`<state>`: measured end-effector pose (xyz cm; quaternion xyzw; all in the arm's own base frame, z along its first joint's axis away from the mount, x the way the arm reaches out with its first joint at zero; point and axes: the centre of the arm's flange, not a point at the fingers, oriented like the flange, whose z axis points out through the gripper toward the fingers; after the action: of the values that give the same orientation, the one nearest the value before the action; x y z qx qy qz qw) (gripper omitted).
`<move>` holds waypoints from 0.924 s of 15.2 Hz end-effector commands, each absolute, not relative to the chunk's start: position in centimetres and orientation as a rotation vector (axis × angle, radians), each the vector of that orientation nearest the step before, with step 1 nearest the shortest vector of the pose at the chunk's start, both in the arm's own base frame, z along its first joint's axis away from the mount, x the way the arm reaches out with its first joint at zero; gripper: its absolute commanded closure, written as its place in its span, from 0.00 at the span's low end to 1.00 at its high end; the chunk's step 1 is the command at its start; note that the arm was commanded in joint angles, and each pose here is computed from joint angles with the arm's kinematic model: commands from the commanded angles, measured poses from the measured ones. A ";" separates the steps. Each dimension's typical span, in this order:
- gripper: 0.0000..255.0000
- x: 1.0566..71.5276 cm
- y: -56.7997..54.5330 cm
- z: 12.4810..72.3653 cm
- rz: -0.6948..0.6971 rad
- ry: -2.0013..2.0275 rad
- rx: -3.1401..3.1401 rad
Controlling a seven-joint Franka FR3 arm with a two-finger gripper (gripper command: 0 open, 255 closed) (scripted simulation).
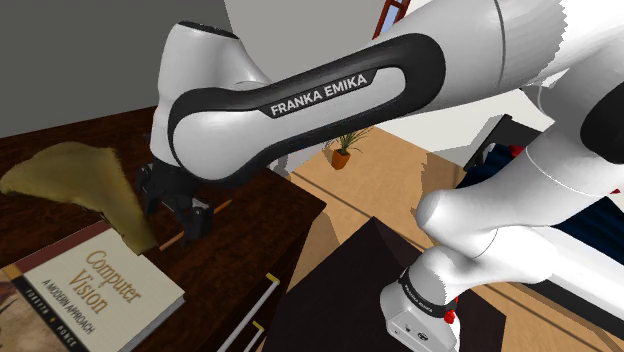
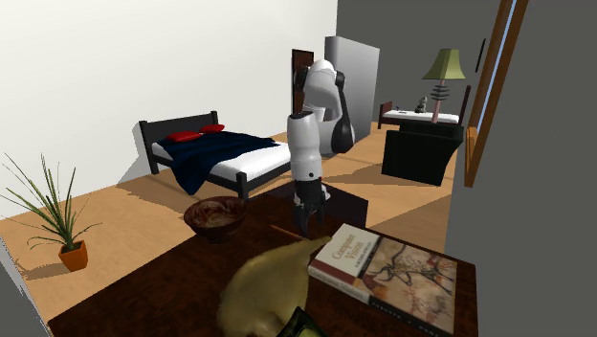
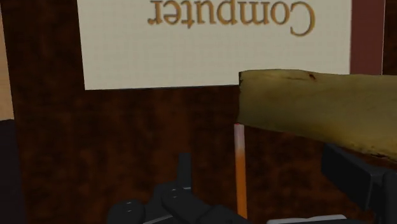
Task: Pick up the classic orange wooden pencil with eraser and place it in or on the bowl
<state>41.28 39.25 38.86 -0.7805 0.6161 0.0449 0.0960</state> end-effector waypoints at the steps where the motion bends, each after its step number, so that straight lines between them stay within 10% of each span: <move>1: 0.00 41.1 39.8 38.1 0.148 1.821 -2.308; 14: 0.00 41.2 40.4 35.2 0.148 1.821 -2.308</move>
<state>41.30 40.28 35.24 -0.7793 0.6168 0.0497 0.0988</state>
